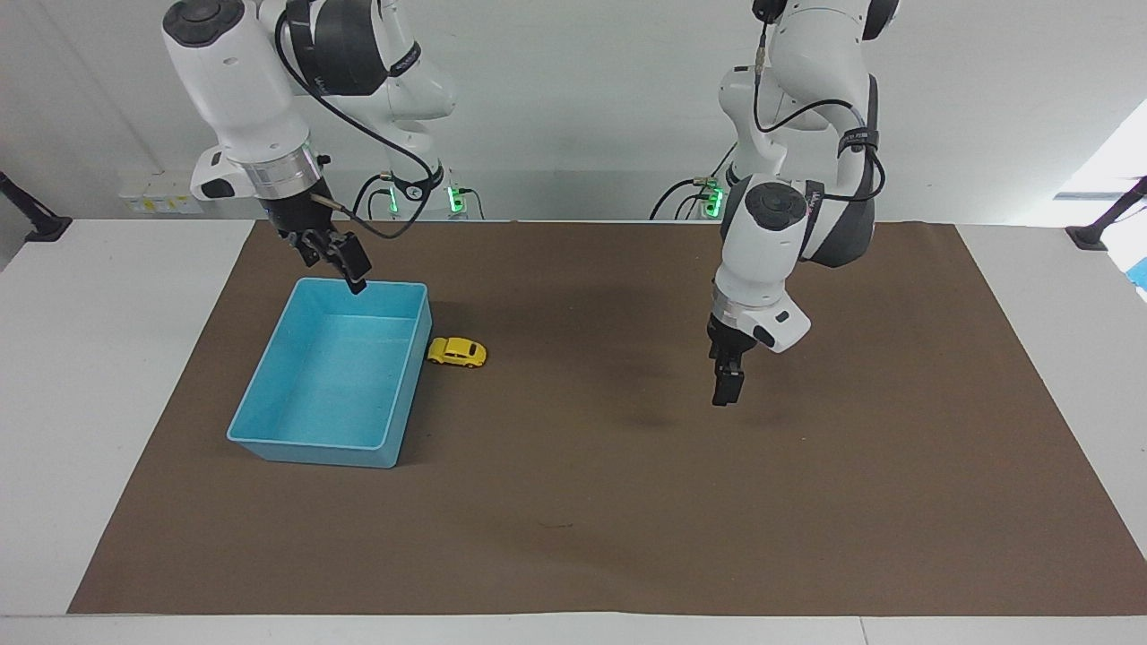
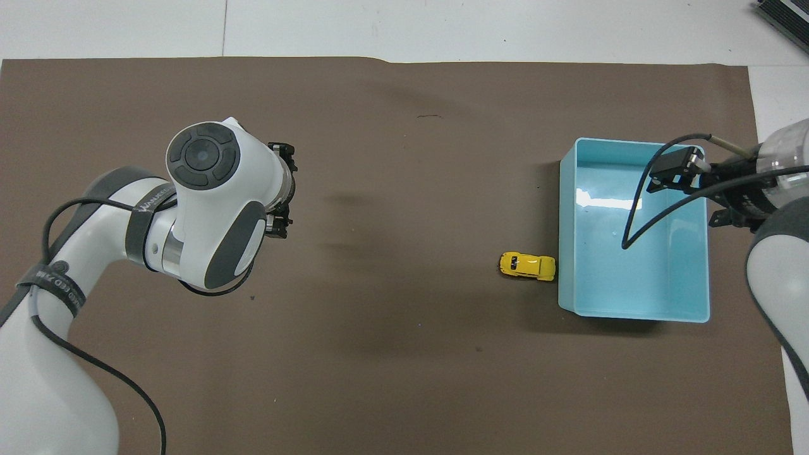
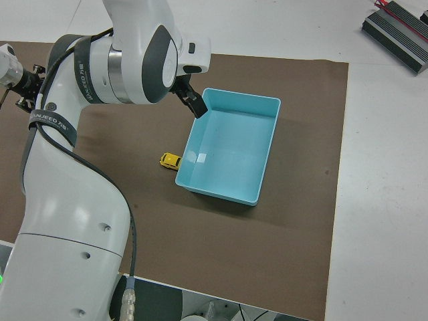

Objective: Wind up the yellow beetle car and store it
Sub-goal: 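Raise the left gripper away while the right gripper reaches toward the car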

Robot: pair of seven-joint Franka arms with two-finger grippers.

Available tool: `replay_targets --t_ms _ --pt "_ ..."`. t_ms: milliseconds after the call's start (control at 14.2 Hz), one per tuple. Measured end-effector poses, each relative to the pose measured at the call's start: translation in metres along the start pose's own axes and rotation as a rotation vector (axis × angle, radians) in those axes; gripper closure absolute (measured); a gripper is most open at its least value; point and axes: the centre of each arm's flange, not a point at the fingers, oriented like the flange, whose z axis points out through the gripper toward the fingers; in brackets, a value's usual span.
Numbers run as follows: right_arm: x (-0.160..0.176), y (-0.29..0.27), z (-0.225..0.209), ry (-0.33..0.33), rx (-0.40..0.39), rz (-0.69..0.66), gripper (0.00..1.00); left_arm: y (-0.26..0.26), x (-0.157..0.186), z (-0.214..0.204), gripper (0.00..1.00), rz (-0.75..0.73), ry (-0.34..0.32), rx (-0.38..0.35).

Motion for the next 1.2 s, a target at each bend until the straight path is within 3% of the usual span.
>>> replay_targets --t_ms 563,845,1197 --pt "-0.042 -0.044 0.049 -0.015 -0.017 0.405 0.0 0.019 0.019 -0.031 0.0 0.248 0.009 -0.066" --pt "-0.047 -0.052 0.084 -0.008 -0.016 0.478 0.0 0.02 0.035 -0.061 0.0 0.416 0.025 -0.083" --pt "-0.068 -0.078 0.105 0.051 -0.006 0.659 0.0 0.01 0.058 -0.095 0.0 0.634 0.043 -0.063"
